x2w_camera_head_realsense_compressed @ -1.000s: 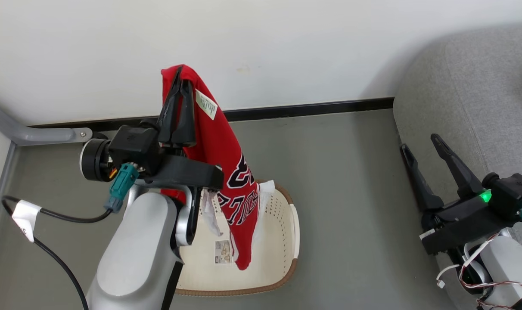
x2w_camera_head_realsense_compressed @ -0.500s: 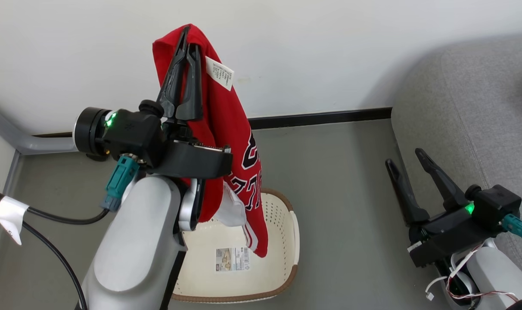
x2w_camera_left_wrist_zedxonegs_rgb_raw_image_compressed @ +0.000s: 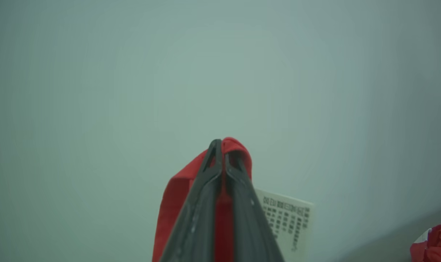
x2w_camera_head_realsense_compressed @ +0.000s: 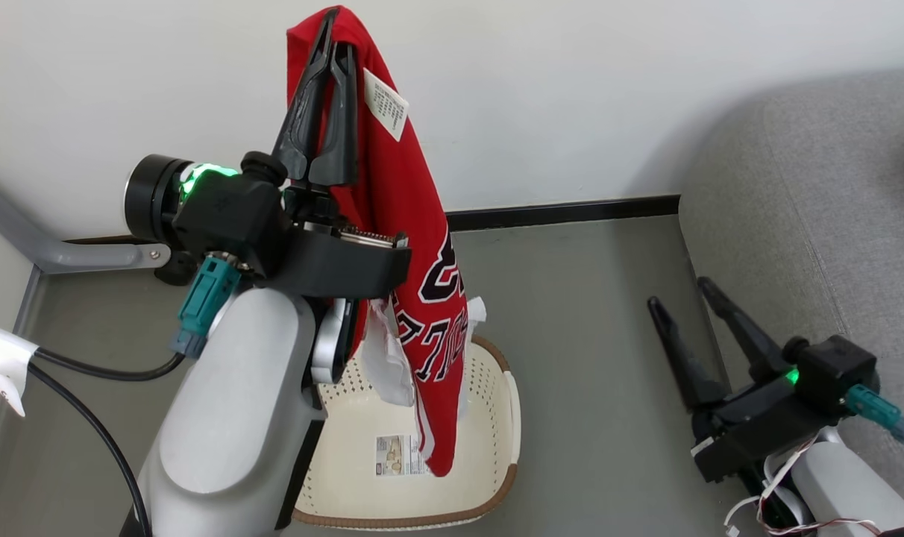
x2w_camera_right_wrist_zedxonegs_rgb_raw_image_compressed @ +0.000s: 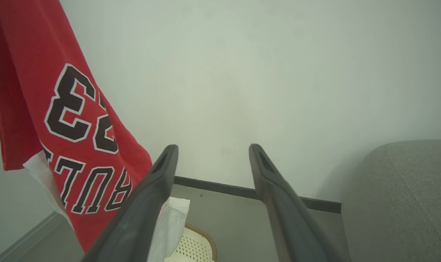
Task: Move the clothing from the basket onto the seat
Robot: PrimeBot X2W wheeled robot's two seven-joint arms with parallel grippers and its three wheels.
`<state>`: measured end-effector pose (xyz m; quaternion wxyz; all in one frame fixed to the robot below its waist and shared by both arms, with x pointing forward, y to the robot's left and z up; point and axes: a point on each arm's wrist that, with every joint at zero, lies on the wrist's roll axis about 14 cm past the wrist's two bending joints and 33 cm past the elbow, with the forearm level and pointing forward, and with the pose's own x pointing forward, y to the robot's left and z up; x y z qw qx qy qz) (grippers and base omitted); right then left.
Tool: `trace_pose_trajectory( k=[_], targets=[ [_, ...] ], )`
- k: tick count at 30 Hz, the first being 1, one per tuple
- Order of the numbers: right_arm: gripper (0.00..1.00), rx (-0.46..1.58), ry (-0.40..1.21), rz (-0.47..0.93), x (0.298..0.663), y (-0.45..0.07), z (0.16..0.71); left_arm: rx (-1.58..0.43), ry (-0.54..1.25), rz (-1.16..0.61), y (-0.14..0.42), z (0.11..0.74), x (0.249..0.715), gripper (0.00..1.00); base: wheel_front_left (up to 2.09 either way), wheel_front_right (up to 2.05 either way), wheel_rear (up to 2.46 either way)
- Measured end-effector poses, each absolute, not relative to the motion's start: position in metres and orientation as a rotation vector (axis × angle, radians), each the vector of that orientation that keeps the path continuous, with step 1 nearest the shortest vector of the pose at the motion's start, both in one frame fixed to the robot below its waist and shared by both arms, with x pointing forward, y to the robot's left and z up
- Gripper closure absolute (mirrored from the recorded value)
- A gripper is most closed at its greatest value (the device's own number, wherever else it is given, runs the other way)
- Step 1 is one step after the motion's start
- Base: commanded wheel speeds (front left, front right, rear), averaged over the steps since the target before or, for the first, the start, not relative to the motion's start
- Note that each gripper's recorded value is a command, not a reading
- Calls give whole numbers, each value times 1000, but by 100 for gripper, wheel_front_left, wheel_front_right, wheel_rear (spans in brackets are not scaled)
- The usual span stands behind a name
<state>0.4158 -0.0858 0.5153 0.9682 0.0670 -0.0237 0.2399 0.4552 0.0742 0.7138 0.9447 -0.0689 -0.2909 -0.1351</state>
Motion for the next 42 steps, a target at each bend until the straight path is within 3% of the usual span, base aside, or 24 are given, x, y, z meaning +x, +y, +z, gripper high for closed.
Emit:
trace_pose_trajectory(
  k=[23, 39, 40, 42],
  targets=[
    [0, -14, -116, 887, 406, 20, 537, -69, -629, -371, 51, 728, 448, 100, 0, 0, 0],
    [0, -57, -96, 972, 423, 61, 535, -37, -628, -452, 33, 730, 435, 100, 0, 0, 0],
    [8, -59, -92, 975, 424, 63, 534, -34, -630, -453, 33, 731, 434, 100, 0, 0, 0],
    [81, -46, -82, 978, 425, 68, 533, -43, -625, -452, 33, 731, 433, 100, 0, 0, 0]
  ],
)
